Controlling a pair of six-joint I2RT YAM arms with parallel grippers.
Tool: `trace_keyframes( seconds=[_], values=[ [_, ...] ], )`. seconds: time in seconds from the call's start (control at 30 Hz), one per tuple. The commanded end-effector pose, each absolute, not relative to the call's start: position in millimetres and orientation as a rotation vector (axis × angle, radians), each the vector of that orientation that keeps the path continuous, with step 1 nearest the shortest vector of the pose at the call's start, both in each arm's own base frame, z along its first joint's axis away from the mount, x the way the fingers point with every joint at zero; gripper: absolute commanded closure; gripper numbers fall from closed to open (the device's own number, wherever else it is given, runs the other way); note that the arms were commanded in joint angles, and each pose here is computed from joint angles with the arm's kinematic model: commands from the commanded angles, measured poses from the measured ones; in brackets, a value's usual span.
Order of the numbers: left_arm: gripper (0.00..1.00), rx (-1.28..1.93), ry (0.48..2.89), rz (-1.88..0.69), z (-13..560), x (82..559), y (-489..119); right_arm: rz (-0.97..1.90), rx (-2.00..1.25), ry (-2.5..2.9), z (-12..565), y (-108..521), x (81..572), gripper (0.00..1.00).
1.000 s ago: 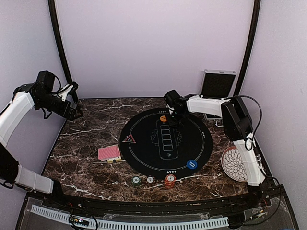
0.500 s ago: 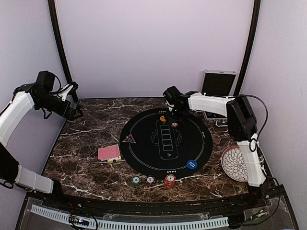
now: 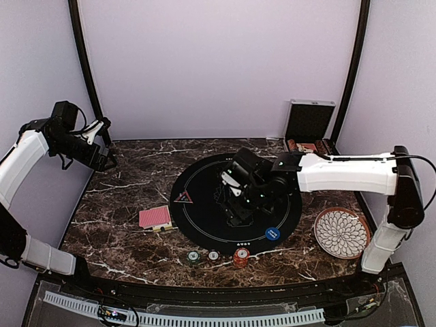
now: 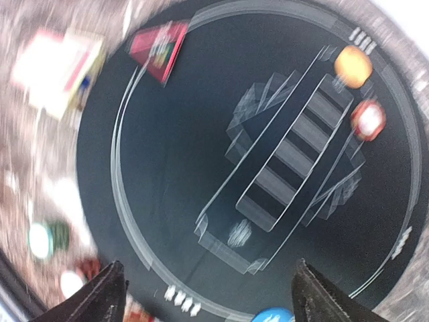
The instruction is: Distribute texas hold em gaming equipment
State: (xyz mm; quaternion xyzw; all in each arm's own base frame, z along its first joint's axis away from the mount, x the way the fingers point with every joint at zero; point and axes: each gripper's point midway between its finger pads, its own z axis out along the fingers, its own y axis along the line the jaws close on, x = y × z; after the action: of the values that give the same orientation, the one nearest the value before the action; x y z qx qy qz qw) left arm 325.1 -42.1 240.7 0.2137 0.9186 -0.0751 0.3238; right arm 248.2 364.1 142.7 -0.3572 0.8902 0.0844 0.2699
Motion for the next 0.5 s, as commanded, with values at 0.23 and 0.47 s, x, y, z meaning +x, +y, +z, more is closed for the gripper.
trace_keyframes(
  seconds=[0.23, 0.47],
  values=[
    [0.01, 0.571, 2.372, -0.179, 263.0, 316.0, -42.7, 0.344, -1.252, 2.49, 103.3, 351.7, 139.3, 0.05],
    [0.01, 0.572, 2.375, -0.185, 263.6, 315.1, -43.3, 0.322, -1.339, 2.501, 82.8, 355.5, 125.4, 0.05]
  ],
)
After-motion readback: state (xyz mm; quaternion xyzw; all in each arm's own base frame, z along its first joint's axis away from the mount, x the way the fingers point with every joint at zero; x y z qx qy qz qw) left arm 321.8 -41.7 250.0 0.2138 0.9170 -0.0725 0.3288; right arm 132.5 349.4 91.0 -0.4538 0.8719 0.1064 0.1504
